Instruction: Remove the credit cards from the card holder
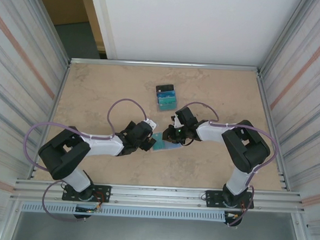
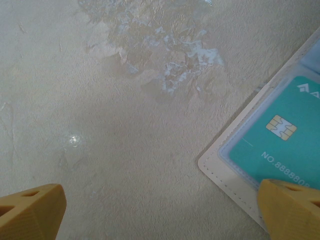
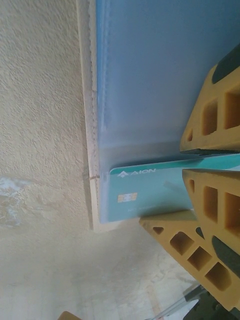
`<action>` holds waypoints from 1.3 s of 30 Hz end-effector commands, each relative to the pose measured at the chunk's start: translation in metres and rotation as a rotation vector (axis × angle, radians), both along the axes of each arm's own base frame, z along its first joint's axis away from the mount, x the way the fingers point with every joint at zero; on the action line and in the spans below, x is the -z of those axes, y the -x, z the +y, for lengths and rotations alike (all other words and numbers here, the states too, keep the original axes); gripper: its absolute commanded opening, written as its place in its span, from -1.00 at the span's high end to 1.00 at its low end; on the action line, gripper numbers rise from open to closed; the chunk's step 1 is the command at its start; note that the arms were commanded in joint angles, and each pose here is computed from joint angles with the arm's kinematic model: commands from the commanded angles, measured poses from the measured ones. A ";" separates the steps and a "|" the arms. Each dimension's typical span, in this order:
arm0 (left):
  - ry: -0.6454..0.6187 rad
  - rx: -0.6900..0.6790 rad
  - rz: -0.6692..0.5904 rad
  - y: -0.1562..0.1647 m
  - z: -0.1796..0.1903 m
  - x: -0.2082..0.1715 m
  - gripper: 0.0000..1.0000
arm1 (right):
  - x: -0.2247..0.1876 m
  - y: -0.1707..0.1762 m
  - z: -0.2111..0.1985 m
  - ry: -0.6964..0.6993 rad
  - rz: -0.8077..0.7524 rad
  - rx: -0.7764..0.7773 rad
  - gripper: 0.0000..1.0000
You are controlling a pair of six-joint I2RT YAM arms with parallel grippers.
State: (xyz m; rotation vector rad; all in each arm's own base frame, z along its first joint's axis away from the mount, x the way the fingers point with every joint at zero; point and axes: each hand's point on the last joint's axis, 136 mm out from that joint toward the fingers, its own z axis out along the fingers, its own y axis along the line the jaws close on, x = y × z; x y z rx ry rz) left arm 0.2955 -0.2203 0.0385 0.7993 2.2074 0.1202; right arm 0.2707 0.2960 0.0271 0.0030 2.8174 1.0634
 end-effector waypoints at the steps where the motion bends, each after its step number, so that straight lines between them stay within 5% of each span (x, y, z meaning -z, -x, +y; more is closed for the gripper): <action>1: -0.053 -0.029 0.030 0.003 0.010 0.012 -0.97 | 0.007 0.004 -0.001 -0.016 0.046 0.011 0.69; 39: -0.062 -0.034 0.038 0.004 0.012 0.014 -0.98 | -0.004 0.002 0.000 -0.234 0.068 0.055 0.75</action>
